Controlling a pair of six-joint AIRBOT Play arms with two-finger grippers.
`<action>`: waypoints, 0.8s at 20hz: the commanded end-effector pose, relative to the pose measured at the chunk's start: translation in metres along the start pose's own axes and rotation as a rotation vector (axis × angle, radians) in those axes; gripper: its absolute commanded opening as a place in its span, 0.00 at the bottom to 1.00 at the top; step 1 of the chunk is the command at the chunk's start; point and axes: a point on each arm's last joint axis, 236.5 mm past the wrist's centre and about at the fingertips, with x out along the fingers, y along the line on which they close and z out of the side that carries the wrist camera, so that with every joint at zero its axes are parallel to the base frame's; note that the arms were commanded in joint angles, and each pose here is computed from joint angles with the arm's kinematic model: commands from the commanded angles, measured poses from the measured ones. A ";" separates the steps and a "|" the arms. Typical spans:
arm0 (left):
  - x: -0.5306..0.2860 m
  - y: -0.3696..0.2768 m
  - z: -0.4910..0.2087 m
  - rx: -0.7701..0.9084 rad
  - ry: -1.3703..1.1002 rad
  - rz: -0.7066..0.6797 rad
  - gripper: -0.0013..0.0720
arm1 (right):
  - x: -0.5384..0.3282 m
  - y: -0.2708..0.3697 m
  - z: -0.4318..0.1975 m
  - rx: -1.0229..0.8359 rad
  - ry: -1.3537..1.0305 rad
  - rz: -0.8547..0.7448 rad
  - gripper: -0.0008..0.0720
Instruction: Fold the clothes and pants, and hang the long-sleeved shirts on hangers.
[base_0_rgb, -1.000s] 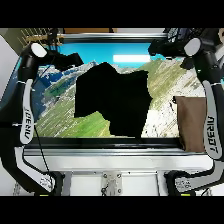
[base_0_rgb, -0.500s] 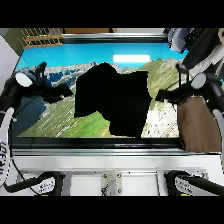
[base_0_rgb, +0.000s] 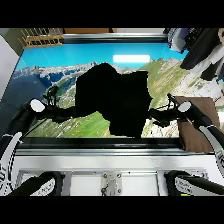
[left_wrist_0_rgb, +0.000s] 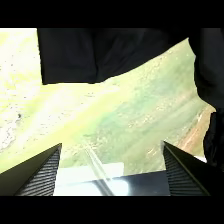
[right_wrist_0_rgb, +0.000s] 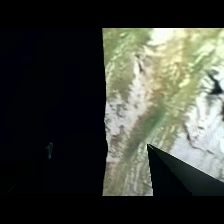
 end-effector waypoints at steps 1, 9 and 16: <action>0.003 -0.006 0.003 0.020 -0.034 -0.004 0.94 | 0.018 0.014 0.004 0.028 -0.021 0.077 0.90; 0.002 -0.006 0.010 0.001 -0.066 -0.003 0.94 | 0.038 0.032 -0.008 -0.034 -0.016 0.070 0.90; -0.003 0.012 0.017 -0.158 -0.082 0.009 0.94 | 0.034 0.034 -0.004 -0.087 -0.032 0.072 0.04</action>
